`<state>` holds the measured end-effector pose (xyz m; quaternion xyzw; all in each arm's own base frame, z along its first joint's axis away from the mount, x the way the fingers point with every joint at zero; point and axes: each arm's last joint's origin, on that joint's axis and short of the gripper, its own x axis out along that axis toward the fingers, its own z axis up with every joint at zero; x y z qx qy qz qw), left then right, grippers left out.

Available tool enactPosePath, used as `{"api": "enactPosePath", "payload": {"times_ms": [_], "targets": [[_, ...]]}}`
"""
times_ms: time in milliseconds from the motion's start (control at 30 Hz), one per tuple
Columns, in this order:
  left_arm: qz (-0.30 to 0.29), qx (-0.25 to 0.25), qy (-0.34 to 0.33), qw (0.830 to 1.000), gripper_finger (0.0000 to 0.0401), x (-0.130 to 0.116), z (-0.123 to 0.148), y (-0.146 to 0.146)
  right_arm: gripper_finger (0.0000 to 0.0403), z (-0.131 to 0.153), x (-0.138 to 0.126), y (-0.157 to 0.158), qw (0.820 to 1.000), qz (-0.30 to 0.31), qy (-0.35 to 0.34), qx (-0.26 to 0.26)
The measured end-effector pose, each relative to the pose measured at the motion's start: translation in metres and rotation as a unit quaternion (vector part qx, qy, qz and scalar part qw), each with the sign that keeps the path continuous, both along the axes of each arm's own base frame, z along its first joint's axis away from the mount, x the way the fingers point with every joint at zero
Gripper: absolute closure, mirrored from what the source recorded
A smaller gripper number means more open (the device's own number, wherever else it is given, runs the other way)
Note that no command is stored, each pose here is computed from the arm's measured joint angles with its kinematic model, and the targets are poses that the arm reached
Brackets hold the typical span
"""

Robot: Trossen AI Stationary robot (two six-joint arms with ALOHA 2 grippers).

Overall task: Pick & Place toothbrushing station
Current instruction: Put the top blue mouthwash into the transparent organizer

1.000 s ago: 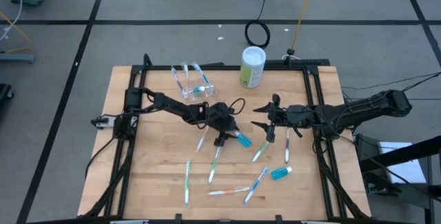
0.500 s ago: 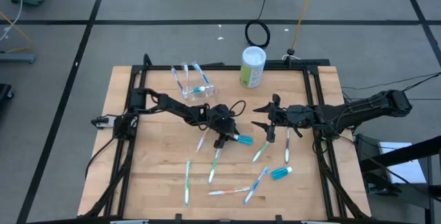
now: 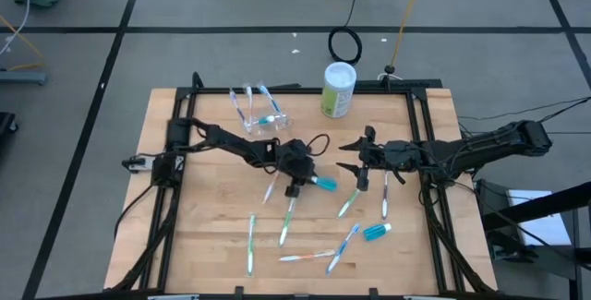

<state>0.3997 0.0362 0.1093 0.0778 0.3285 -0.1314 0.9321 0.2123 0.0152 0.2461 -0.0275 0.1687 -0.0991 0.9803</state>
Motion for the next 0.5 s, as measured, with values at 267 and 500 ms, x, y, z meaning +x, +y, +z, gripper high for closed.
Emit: {"api": "enactPosePath", "payload": {"times_ms": [267,500], "targets": [[0.097,0.242,0.074,0.963,0.0292,-0.048,0.097,0.001,0.0188,0.0,0.0,0.0,1.0,0.0,0.0,0.0],[0.149,0.452,0.16,0.865,0.0293,-0.098,0.165,0.008,0.0188,0.0,0.0,0.0,1.0,0.0,0.0,0.0]]}}
